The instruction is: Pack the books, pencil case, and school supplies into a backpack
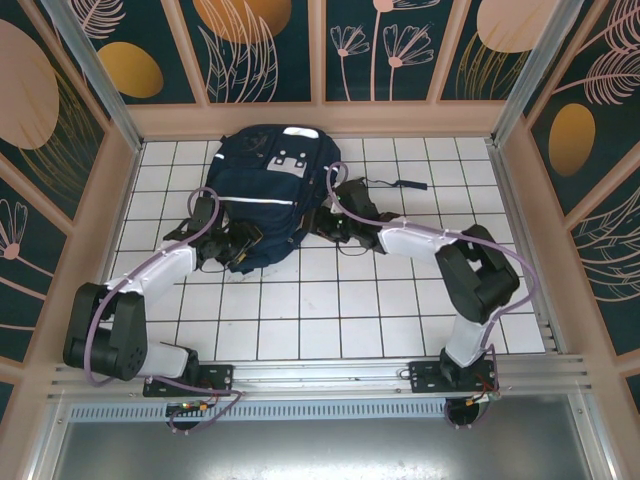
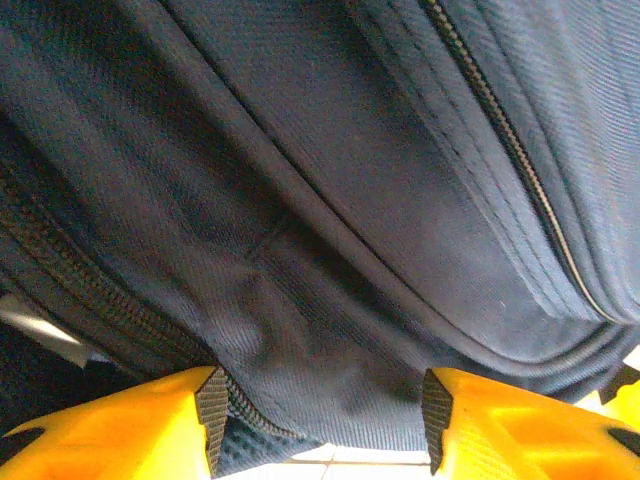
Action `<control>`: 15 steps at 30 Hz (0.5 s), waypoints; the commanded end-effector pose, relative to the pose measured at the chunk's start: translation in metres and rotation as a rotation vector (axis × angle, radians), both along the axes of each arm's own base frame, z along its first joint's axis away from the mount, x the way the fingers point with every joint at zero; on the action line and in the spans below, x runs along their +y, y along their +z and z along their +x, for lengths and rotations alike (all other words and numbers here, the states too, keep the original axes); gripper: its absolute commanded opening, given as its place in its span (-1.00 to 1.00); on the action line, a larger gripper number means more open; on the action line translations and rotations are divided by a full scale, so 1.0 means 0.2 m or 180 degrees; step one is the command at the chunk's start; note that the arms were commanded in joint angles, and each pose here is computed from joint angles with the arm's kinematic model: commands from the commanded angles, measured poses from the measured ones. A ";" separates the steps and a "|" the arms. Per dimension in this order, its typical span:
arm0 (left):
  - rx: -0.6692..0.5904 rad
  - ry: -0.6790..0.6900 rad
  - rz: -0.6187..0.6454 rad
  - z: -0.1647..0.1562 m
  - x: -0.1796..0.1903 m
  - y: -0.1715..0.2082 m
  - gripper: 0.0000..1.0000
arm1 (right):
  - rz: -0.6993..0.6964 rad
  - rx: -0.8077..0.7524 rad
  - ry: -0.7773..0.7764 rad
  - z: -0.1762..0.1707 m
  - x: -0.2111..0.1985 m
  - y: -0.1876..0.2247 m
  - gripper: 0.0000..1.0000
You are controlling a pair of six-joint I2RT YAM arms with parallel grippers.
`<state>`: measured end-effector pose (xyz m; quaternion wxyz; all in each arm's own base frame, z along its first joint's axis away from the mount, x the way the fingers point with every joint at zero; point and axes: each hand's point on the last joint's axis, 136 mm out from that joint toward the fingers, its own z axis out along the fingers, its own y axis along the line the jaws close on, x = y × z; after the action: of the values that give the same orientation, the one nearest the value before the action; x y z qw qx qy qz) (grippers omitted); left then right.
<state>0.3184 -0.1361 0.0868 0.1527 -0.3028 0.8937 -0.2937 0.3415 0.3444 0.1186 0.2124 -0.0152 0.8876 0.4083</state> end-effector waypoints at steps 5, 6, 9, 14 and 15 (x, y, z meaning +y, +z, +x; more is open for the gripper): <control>0.0089 0.0042 -0.0374 -0.09 -0.08 0.08 0.11 | -0.0609 -0.0450 0.0618 -0.16 0.08 -0.12 -0.03; 0.0090 0.0055 -0.0391 -0.09 -0.08 0.08 0.11 | -0.0653 -0.0514 0.0669 -0.17 0.11 -0.12 -0.02; 0.0124 0.0068 -0.0420 -0.09 -0.10 0.06 0.12 | -0.0797 -0.0698 0.0791 -0.16 0.19 -0.16 -0.01; 0.0176 0.0074 -0.0424 -0.05 -0.13 0.02 0.13 | -0.0967 -0.0895 0.0843 -0.09 0.25 -0.20 -0.01; 0.0181 0.0079 -0.0409 -0.05 -0.12 0.02 0.13 | -0.0984 -0.0920 0.0849 -0.08 0.25 -0.20 0.00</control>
<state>0.3045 -0.1566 0.0919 0.1173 -0.3221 0.8779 -0.3343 0.3087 0.3933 0.0739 0.2427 -0.2003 0.8961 0.3130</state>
